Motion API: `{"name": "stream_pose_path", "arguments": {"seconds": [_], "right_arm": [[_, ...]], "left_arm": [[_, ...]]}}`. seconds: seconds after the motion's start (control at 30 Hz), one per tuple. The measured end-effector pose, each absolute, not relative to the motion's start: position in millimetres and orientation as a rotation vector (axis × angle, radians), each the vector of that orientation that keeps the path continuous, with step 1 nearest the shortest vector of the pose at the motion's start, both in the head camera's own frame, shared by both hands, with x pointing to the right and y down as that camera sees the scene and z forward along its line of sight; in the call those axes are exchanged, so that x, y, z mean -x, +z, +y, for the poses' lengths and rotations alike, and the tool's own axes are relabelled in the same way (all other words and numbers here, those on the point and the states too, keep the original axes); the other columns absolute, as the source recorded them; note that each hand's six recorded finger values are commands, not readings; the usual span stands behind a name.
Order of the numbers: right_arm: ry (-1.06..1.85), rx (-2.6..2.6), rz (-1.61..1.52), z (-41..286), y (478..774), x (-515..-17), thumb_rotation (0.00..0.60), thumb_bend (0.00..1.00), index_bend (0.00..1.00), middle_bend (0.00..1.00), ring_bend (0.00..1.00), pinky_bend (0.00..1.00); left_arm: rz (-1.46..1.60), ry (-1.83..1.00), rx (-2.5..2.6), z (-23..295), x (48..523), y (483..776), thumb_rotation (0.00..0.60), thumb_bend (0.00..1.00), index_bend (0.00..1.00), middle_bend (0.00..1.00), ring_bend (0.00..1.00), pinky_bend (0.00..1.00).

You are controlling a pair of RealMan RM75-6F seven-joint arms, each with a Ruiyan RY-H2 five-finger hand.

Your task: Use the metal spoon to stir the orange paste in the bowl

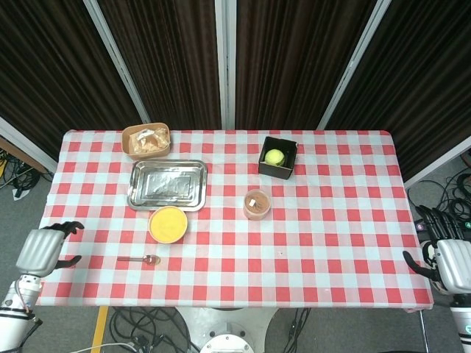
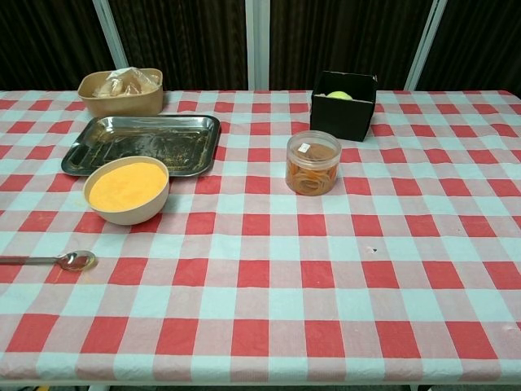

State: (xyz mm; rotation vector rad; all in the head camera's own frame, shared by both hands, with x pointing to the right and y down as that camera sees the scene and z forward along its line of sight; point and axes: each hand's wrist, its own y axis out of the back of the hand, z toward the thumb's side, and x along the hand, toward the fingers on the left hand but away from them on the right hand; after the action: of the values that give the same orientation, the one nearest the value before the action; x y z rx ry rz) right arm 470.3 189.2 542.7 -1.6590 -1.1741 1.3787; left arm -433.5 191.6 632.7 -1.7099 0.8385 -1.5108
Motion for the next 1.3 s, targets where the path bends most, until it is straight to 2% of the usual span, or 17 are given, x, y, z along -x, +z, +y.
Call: {"name": "stream_pose_path", "arguments": {"seconds": [0.17,0.3,0.53,1.3], "right_arm": [[1.390,1.660,-1.170,187.3,545.4,-470.8,0.600,0.24,0.00,0.07,0.00,0.00],[1.396,1.662,-1.169,186.9,547.2,-471.5,0.600,0.24,0.00,0.07,0.00,0.00],[1.402,1.667,-1.168,186.8,549.7,-471.8,0.600,0.24,0.00,0.07,0.00,0.00],[1.411,1.665,-1.169,187.0,551.1,-474.3,0.600,0.24,0.00,0.07,0.00,0.00]], "left_arm": [[0.802,-1.525,1.834,193.0,415.5,663.6,0.600,0.24,0.55,0.85,0.85,0.96],[0.771,-1.553,1.919,198.0,400.4,686.4,0.600,0.24,0.55,0.89,0.87,0.98],[0.783,-1.596,1.966,204.8,384.6,706.1,0.600,0.24,0.56,0.93,0.90,0.98],[0.700,-1.683,2.019,219.2,353.4,736.0,0.600,0.34,0.58,0.95,0.92,0.98]]}}
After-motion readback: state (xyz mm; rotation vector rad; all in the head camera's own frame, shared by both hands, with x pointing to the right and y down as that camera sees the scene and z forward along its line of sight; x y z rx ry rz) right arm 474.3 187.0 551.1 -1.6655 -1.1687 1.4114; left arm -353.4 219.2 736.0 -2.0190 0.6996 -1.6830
